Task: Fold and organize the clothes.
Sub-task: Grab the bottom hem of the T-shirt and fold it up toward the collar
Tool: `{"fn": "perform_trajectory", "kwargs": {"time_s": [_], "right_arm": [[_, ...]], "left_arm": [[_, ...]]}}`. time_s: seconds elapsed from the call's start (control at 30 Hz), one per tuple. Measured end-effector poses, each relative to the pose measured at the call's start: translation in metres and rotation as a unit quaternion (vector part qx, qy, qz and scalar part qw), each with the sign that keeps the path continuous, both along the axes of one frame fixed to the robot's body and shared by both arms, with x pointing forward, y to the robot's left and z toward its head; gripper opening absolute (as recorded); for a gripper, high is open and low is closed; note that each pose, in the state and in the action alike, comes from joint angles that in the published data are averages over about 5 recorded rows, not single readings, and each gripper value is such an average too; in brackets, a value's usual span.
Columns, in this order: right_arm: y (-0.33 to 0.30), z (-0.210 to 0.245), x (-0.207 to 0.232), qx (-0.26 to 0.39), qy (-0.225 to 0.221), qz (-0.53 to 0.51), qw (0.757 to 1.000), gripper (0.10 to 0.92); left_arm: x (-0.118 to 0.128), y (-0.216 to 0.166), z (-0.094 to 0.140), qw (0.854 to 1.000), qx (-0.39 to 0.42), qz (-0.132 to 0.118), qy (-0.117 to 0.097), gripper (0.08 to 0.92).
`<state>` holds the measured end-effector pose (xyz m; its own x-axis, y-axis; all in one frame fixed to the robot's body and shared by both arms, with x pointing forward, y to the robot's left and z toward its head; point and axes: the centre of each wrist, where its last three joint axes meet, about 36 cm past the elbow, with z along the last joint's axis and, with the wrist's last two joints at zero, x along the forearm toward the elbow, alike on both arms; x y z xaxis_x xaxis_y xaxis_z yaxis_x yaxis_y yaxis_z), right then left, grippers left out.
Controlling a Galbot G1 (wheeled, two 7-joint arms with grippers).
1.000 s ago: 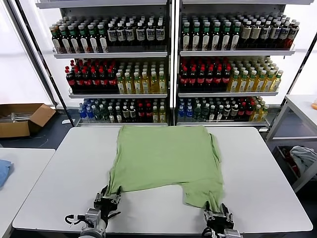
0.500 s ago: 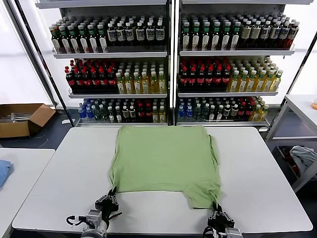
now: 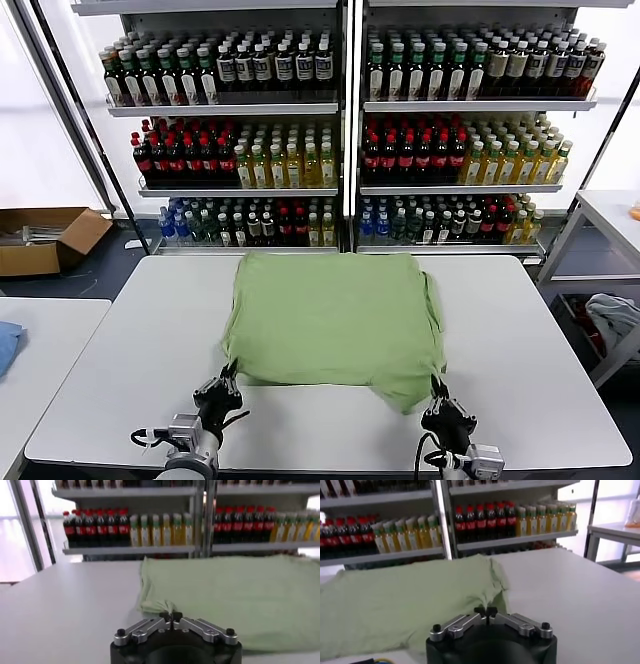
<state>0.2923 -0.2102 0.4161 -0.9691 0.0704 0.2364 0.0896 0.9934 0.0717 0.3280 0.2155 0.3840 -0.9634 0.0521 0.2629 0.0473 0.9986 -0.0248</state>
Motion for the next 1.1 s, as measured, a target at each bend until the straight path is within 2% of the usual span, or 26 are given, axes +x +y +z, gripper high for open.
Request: {"fn": "perform_trajectory", "kwargs": {"time_s": [0.23,0.5,0.93,1.03,1.1], "right_arm": [[-0.012,0.001,0.043,-0.009,-0.029,0.005,1.0,0.107],[-0.015,-0.001,0.099,-0.024,-0.041,0.022,0.999,0.107],[-0.002,-0.016,0.177,-0.046,-0.012,0.056,0.997,0.107],[-0.001,-0.019,0.191,-0.045,-0.001,0.058,0.997,0.129],[0.0,-0.02,0.199,-0.041,0.006,0.057,0.998,0.172]], "left_arm": [[0.026,0.0,0.004,0.999,-0.015,-0.004,-0.032,0.085],[0.068,0.0,-0.001,0.999,-0.026,0.0,-0.043,0.085],[0.133,0.004,-0.017,1.0,-0.023,0.003,-0.015,0.085],[0.144,0.005,-0.02,1.0,-0.021,0.003,-0.007,0.086],[0.15,0.006,-0.021,1.0,-0.021,0.005,-0.002,0.096]]}}
